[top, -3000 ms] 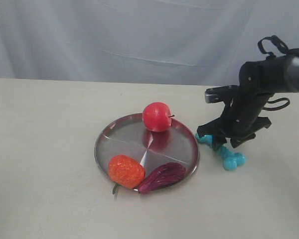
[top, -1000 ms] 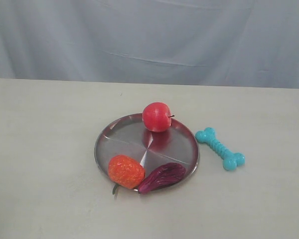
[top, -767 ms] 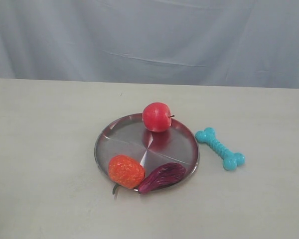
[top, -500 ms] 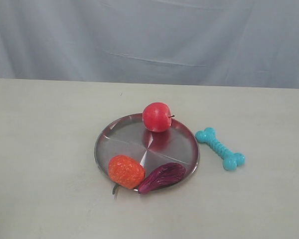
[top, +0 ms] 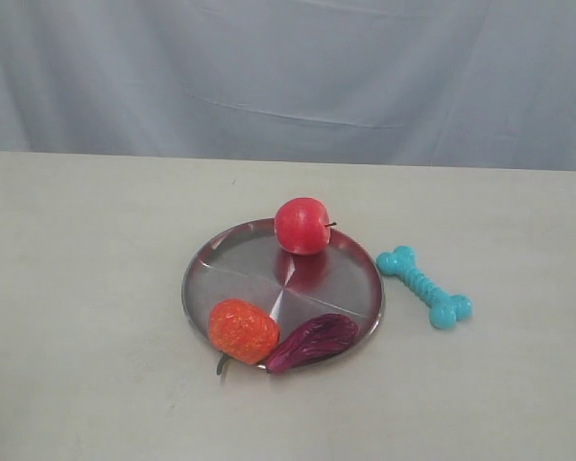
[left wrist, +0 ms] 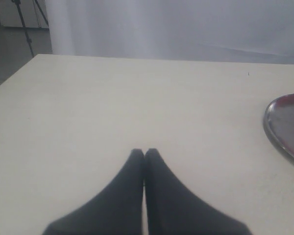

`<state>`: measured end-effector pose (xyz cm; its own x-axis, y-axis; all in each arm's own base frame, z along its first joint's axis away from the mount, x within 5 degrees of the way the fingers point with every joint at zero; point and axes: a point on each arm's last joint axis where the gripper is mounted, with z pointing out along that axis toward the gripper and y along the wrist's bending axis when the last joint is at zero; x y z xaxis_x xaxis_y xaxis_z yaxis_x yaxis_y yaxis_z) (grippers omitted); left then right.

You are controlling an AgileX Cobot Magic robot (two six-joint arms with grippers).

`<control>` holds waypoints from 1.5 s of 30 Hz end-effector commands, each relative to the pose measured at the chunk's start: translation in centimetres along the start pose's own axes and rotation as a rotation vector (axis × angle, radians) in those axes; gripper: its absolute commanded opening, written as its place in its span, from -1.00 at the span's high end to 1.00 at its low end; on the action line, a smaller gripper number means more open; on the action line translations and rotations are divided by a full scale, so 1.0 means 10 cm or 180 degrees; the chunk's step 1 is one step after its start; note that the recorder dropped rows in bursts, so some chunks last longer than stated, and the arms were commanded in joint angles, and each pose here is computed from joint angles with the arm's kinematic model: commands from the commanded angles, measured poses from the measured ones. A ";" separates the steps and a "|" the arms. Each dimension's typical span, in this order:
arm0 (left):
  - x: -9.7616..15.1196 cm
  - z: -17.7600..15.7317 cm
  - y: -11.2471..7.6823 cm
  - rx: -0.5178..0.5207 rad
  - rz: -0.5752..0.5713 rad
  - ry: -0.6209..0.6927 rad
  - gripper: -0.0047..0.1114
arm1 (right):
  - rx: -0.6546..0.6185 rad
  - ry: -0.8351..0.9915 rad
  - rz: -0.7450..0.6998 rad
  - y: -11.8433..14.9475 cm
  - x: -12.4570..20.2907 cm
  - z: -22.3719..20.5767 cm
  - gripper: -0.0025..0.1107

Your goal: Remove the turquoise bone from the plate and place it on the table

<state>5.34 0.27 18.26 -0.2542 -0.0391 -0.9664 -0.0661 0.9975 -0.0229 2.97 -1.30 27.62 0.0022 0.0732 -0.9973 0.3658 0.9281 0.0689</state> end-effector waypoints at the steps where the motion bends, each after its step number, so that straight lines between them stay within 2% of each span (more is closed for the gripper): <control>1: 0.00 0.00 0.00 -0.0019 -0.0004 -0.0013 0.92 | 0.0000 0.0063 -0.0030 -0.01 0.25 0.11 0.96; 10: 0.00 0.00 0.00 -0.0019 -0.0004 -0.0013 0.92 | -0.0017 0.0231 -0.0026 -0.03 0.54 0.19 0.96; 15: 0.00 0.00 0.00 -0.0019 -0.0004 -0.0013 0.92 | -0.0124 0.0550 -0.0080 -0.03 0.87 0.24 0.96; 18: 0.00 0.00 0.00 -0.0019 -0.0004 -0.0013 0.92 | -0.0104 0.0724 -0.0085 -0.03 0.93 0.23 0.96; 45: 0.00 0.00 0.00 -0.0016 -0.0012 -0.0013 0.92 | -0.0054 0.0741 -0.0061 -0.04 0.93 0.23 0.96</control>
<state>5.34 0.27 18.26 -0.2542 -0.0391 -0.9664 -0.0661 0.9975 -0.0229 5.04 -1.81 18.25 -0.2276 0.1428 -0.9632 0.3427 0.9377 0.0581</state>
